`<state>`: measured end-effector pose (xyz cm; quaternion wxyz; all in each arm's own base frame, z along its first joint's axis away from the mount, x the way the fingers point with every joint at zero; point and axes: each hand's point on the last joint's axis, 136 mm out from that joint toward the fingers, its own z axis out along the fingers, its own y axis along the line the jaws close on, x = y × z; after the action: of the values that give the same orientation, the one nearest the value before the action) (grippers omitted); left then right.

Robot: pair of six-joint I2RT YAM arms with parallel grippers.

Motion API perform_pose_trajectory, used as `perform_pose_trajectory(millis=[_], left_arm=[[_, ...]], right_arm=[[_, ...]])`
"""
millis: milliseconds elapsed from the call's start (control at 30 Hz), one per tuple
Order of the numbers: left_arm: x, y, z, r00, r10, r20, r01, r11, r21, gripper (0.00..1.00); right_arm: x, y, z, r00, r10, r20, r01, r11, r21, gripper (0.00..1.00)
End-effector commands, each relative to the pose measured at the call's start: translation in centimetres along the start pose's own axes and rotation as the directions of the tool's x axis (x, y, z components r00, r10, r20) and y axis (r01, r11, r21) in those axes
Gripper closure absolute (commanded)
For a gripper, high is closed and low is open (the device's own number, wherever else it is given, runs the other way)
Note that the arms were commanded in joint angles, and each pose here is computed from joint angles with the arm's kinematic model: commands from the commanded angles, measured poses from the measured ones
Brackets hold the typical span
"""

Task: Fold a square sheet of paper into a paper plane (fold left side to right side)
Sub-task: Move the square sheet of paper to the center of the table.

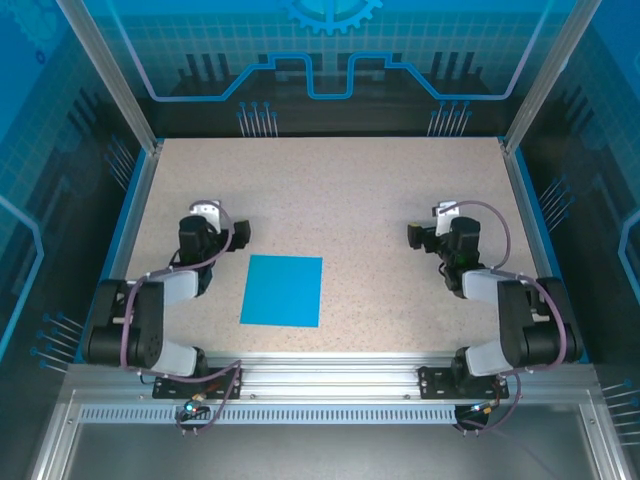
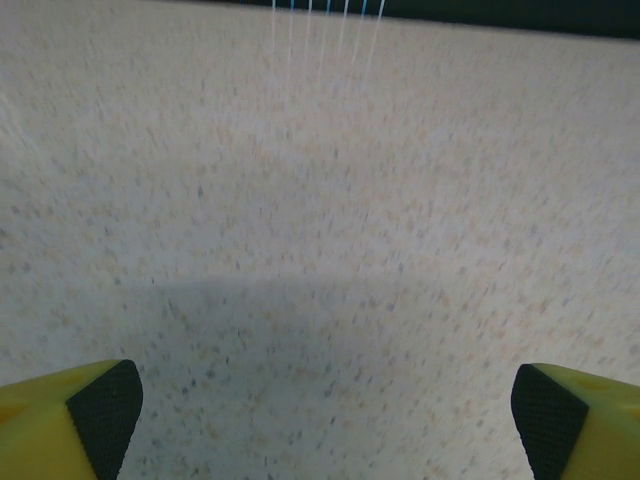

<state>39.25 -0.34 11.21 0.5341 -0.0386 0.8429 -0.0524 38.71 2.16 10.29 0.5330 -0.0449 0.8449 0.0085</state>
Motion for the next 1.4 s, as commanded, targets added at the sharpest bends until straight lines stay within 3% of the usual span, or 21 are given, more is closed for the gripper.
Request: perform_pose_trajectory(millis=[0,100,233,300,367,533,700,833,1033,1367], left_arm=[[-3.4,0.0,-2.0,0.998,-0.066,0.018,0.067,0.998,-0.019,0.01],[-4.9,-0.5,-3.9,0.982,-0.187,-0.016,0.186,0.982,-0.017,0.01],[-4.8,-2.8,-5.8,0.922,-0.362,-0.139,0.371,0.927,0.047,0.01],[-4.2,-4.2,-6.5,0.896,-0.388,-0.217,0.409,0.911,0.057,0.01],[-3.3,-6.1,-7.4,0.876,-0.36,-0.321,0.398,0.915,0.062,0.01],[-0.5,-11.3,-9.9,0.847,-0.189,-0.496,0.279,0.954,0.113,0.06],[3.5,-14.9,-10.9,0.792,-0.058,-0.607,0.188,0.97,0.152,0.22],[7.1,-15.9,-10.4,0.709,0.041,-0.704,0.084,0.986,0.141,0.4],[10.7,-16.7,-9.7,0.634,0.096,-0.767,0.015,0.99,0.137,0.72],[14.3,-18.3,-8.2,0.553,0.139,-0.821,-0.016,0.988,0.157,0.88]], right_arm=[[-2.1,-0.8,-1.8,0.999,0.053,0.004,-0.053,0.998,0.043,0.0],[-2.6,-0.7,-3.8,0.993,0.113,-0.032,-0.11,0.992,0.065,0.0],[-2.7,0.7,-6.8,0.964,0.243,-0.111,-0.241,0.97,0.036,0.0],[-2.2,1.3,-8.1,0.931,0.33,-0.157,-0.328,0.944,0.042,0.0],[-1.5,2.7,-9.4,0.896,0.389,-0.216,-0.395,0.918,0.013,0.0],[-0.3,6.1,-11.5,0.872,0.378,-0.311,-0.415,0.908,-0.061,0.0],[0.9,7.8,-12.5,0.871,0.329,-0.365,-0.376,0.924,-0.065,0.0],[1.3,8.0,-12.6,0.874,0.309,-0.374,-0.354,0.934,-0.056,0.0],[1.4,7.8,-12.7,0.878,0.301,-0.372,-0.34,0.94,-0.04,0.0],[1.8,7.3,-12.7,0.878,0.293,-0.38,-0.323,0.946,-0.016,0.0]])
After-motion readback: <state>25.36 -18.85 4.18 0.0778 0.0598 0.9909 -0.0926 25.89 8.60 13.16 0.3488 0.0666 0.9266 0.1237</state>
